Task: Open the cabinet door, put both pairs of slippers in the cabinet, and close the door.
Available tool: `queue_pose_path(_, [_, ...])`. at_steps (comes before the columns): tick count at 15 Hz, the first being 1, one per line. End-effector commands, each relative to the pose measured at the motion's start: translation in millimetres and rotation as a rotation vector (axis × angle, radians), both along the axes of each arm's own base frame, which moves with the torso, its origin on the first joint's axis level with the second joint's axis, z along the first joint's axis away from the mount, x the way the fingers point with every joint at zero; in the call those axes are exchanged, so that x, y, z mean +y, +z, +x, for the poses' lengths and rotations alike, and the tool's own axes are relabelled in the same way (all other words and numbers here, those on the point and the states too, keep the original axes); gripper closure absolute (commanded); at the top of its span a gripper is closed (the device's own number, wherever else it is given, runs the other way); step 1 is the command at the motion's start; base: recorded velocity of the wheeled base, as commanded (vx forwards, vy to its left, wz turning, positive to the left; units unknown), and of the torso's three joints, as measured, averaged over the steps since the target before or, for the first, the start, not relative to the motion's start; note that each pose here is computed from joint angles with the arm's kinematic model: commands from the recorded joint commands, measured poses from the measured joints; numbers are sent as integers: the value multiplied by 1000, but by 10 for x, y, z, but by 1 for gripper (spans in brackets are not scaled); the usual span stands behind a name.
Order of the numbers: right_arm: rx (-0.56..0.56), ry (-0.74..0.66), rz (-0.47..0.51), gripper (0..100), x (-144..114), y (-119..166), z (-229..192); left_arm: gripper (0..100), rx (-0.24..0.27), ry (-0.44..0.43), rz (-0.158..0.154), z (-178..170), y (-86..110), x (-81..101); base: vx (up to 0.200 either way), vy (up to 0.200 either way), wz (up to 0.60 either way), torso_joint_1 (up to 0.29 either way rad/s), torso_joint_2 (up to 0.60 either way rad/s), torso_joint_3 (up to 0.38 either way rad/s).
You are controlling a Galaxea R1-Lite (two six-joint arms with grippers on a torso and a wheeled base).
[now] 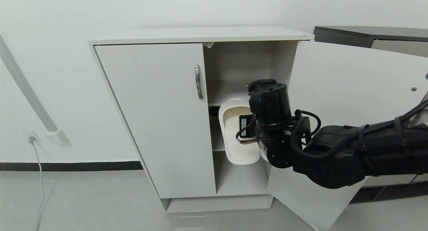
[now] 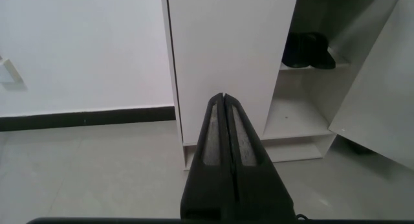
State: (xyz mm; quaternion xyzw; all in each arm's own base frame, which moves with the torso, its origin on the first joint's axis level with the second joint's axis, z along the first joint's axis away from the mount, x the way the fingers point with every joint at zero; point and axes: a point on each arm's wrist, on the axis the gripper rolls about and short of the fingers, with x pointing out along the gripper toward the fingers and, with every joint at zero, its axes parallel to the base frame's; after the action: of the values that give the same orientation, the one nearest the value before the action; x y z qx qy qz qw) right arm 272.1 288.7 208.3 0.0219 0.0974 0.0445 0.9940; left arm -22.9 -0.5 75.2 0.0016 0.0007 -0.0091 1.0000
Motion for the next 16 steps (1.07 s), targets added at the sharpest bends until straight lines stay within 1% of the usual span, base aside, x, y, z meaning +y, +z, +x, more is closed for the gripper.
queue_pose_path(1, [-1, 1, 2, 100, -6, 5, 4, 100, 0, 0, 0, 0, 4, 0, 200, 0, 0, -12, 2, 7])
queue_pose_path(10, [0, -6, 0, 100, -29, 2, 41, 100, 0, 0, 1, 0, 4, 0, 200, 0, 0, 0, 4, 2])
queue_pose_path(14, [4, -5, -9, 100, -1, -35, 66, 100, 2, 0, 1, 1, 0, 0, 0, 0, 0, 0, 0, 0])
queue_pose_path(16, [10, 4, -10, 100, 41, -78, 166, 100, 0, 0, 1, 0, 4, 0, 0, 0, 0, 0, 0, 0])
